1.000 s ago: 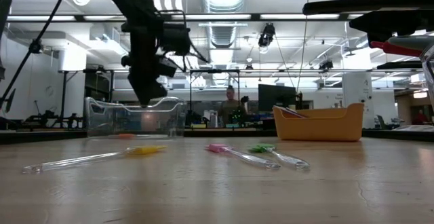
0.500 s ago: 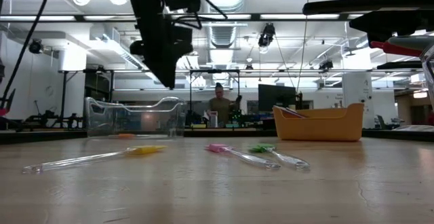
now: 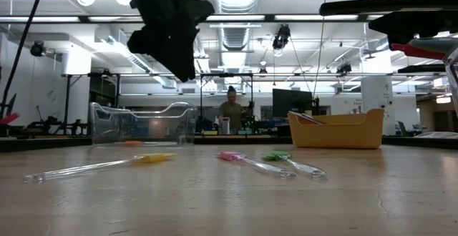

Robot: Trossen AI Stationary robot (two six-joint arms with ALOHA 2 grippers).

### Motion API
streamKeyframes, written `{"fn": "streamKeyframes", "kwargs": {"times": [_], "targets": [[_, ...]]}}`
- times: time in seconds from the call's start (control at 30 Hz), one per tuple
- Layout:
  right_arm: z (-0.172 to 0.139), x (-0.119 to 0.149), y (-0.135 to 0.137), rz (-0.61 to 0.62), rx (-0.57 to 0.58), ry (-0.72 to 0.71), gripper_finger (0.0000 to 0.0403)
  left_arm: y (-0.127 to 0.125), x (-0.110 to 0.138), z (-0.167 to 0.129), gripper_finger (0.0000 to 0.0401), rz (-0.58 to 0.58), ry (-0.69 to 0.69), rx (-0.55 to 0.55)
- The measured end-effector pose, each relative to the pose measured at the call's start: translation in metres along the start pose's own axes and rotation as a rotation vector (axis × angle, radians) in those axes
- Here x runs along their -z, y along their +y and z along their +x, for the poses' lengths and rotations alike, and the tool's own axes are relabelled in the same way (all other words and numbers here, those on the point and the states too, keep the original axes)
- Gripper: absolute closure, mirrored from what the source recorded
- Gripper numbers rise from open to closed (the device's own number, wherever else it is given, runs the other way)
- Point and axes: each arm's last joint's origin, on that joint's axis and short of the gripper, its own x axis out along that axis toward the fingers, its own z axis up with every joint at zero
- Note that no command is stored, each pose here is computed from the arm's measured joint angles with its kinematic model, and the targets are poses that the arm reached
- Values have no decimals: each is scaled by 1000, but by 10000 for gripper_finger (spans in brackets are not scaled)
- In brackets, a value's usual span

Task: Pick & Place Kitchen Items
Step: Put the yellow spatula into the top transparent bin

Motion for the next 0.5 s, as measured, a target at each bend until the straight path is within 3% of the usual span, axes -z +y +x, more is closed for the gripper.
{"fn": "streamKeyframes", "kwargs": {"times": [0.3,0.5], "targets": [[0,0,0,0,0,0,394,-20,22,-1,282,-39,9,36],[0,0,0,0,0,0,394,-31,31,11,209,-33,23,38]]}}
